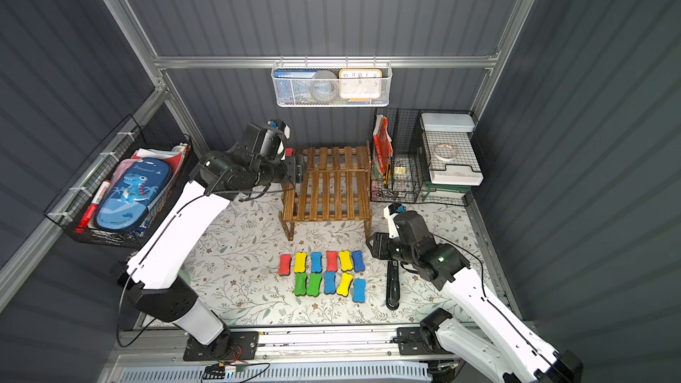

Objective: Remove the whiteboard erasers from the shelf
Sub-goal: Pick up the whiteboard eraser from the shelf.

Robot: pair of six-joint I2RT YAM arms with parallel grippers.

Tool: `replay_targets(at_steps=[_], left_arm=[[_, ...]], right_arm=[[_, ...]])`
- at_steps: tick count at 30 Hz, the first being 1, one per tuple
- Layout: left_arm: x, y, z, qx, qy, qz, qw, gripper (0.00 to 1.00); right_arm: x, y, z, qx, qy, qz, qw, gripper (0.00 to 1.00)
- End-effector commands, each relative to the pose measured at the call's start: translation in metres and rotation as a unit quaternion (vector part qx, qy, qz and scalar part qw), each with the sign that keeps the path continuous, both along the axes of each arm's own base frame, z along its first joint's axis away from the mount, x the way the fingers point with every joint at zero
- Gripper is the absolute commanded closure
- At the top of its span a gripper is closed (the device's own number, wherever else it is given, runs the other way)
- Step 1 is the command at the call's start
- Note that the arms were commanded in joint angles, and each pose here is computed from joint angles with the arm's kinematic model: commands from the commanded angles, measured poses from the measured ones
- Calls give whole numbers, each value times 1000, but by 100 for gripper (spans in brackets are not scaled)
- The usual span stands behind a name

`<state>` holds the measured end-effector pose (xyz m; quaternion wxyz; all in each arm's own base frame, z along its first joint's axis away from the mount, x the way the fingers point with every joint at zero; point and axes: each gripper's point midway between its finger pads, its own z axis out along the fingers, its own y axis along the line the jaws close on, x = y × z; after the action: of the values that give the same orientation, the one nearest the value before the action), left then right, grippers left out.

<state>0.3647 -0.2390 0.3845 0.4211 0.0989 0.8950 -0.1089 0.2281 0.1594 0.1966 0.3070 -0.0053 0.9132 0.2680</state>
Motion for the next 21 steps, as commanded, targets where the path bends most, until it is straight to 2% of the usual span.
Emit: replay_targets(at_steps=[1, 3, 9, 21], left_arm=[[19, 22, -19, 100, 13, 15, 995, 30], [35, 23, -23, 106, 11, 25, 994, 33], [70, 27, -34, 113, 4, 40, 993, 33], [90, 31, -50, 148, -4, 60, 987, 33]], right_arm=[[1, -4, 14, -3, -18, -4, 1000, 48], [2, -5, 15, -6, -19, -6, 1000, 48], [2, -7, 15, -9, -19, -7, 1000, 48], [3, -8, 12, -13, -17, -10, 1000, 48]])
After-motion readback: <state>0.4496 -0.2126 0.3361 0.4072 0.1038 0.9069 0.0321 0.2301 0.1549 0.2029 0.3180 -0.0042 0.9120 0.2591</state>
